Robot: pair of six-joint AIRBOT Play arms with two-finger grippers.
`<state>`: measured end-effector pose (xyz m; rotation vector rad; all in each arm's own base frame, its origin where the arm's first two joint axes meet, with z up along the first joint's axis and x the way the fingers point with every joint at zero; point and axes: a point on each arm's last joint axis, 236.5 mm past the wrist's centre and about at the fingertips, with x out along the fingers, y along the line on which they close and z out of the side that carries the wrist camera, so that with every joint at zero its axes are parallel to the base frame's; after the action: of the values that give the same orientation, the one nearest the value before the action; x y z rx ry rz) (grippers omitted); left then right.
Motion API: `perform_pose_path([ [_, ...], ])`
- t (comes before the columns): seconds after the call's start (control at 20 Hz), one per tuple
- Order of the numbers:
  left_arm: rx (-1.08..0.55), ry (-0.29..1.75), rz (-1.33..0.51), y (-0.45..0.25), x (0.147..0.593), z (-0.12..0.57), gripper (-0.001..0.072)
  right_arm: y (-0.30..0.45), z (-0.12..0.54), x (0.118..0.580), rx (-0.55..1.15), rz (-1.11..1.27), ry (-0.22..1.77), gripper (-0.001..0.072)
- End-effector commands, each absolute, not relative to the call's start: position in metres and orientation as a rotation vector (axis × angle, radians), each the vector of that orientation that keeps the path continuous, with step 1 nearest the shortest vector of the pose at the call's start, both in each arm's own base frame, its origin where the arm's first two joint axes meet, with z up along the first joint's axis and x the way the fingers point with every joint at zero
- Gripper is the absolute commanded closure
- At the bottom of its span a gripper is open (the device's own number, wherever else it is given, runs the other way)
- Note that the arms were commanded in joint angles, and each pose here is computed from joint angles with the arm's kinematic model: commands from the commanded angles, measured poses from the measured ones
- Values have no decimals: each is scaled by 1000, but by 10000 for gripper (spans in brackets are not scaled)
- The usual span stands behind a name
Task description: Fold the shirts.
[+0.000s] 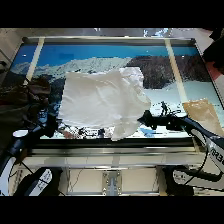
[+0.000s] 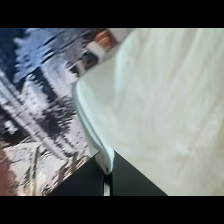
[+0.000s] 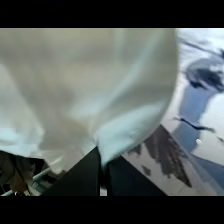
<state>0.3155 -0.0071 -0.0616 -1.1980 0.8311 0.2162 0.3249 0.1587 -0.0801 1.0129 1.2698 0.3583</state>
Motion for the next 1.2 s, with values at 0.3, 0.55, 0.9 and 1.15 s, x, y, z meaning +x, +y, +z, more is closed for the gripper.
perform_pose_path([
  [0.3,-414,476,-42,21,279,207,699,137,217,265,56,736,804,697],
  [0.55,-61,145,141,18,215,381,701,104,427,181,-50,455,195,697],
  [0.9,-182,273,-147,1,297,395,701,43,441,240,-147,211,260,699],
  [1.15,-105,720,-249,-17,417,236,701,52,282,359,-81,344,791,698],
])
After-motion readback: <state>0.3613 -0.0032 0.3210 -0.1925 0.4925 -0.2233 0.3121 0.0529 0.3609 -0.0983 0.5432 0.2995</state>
